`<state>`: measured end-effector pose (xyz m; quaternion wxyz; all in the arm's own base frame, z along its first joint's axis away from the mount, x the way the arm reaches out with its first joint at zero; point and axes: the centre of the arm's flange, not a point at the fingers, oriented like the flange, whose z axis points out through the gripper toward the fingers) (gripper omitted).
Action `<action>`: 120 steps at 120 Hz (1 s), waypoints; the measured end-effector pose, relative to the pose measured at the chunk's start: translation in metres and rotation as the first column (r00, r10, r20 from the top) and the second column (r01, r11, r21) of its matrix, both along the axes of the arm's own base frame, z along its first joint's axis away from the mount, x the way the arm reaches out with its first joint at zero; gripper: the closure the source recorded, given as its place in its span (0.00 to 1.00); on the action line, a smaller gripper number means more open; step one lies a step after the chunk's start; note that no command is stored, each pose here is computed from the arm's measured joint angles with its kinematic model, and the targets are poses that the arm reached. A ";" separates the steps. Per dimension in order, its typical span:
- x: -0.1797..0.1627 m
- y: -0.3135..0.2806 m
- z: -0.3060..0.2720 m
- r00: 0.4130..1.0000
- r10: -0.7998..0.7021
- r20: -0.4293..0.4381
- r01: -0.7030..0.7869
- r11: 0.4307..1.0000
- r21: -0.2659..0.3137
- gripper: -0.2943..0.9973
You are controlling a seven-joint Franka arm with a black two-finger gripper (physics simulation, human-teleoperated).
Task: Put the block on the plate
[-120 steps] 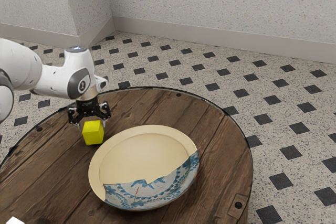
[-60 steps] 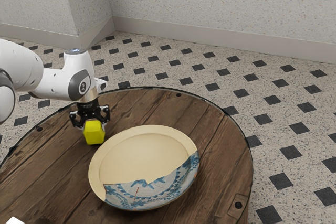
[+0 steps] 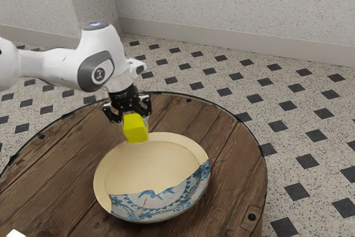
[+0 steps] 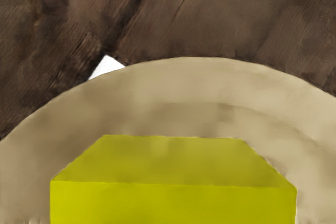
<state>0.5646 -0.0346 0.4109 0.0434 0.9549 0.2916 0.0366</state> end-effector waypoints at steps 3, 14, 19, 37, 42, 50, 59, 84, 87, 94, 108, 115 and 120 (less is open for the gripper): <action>-0.007 -0.019 -0.001 1.000 -0.014 -0.008 0.014 1.000 -0.004 0.45; -0.031 -0.079 -0.019 0.998 -0.052 -0.047 0.052 0.999 -0.008 0.44; -0.042 -0.103 -0.031 0.996 -0.064 -0.066 0.064 0.998 -0.009 0.44; -0.045 -0.110 -0.065 0.994 0.027 -0.106 -0.029 1.000 -0.009 0.45; -0.037 -0.081 -0.068 0.989 0.107 -0.106 -0.108 0.994 -0.010 0.42; -0.031 -0.049 -0.071 0.974 0.202 -0.106 -0.204 0.979 -0.011 0.37; -0.037 -0.051 -0.077 0.966 0.234 -0.109 -0.237 0.972 -0.009 0.33; -0.037 -0.074 -0.035 0.966 0.253 -0.057 -0.255 0.967 -0.025 0.26; -0.033 -0.075 -0.026 0.968 0.247 -0.047 -0.248 0.968 -0.028 0.26; -0.022 -0.073 -0.005 0.977 0.215 -0.017 -0.215 0.976 -0.023 0.25; 0.000 -0.055 0.041 0.993 0.110 0.044 -0.111 0.994 0.019 0.24; 0.006 -0.038 0.059 0.997 0.054 0.062 -0.057 0.997 0.059 0.24; 0.009 -0.025 0.074 0.997 0.022 0.070 -0.028 0.996 0.083 0.24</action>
